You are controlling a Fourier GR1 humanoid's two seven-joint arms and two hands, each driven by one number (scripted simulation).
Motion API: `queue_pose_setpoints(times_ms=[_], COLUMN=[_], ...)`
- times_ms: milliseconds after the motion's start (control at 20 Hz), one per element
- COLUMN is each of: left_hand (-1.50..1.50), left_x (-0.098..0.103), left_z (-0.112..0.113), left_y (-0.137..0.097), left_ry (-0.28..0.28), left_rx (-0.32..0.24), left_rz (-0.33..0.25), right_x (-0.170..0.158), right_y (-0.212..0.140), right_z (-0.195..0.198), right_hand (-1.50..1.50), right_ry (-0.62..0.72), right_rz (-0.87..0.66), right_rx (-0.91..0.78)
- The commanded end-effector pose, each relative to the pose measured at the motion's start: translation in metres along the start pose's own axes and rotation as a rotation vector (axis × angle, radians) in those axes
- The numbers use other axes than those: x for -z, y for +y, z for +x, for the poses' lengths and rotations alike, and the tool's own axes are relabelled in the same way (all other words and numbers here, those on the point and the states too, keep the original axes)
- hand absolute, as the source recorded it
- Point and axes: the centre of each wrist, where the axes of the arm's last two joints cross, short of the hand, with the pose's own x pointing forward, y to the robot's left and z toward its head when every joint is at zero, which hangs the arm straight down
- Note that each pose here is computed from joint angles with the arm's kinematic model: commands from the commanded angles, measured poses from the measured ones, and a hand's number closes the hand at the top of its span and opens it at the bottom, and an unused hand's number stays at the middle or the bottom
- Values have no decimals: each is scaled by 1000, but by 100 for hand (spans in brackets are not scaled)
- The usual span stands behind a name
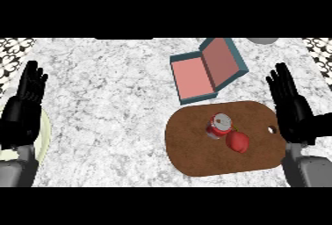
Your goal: Pick the bell pepper from the cutting board and place it in the cardboard box
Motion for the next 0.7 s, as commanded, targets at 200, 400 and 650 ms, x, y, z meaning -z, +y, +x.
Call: queue_pose_setpoints(times_ms=[200,400,650], left_hand=[0,0,0], left_x=[-30,-30,-30], left_z=[-14,-26,-17], left_y=[26,17,33], left_ry=[236,331,348], left_rx=[-118,-182,-208], left_rz=[-86,-112,-141], right_x=[-29,-27,-96], right_y=[-14,-56,-6], right_z=[36,53,47], right_hand=[-150,-150,-150], right_ry=[-64,-408,-538], right_rz=[-37,-380,-187], right_rx=[-277,-541,-609])
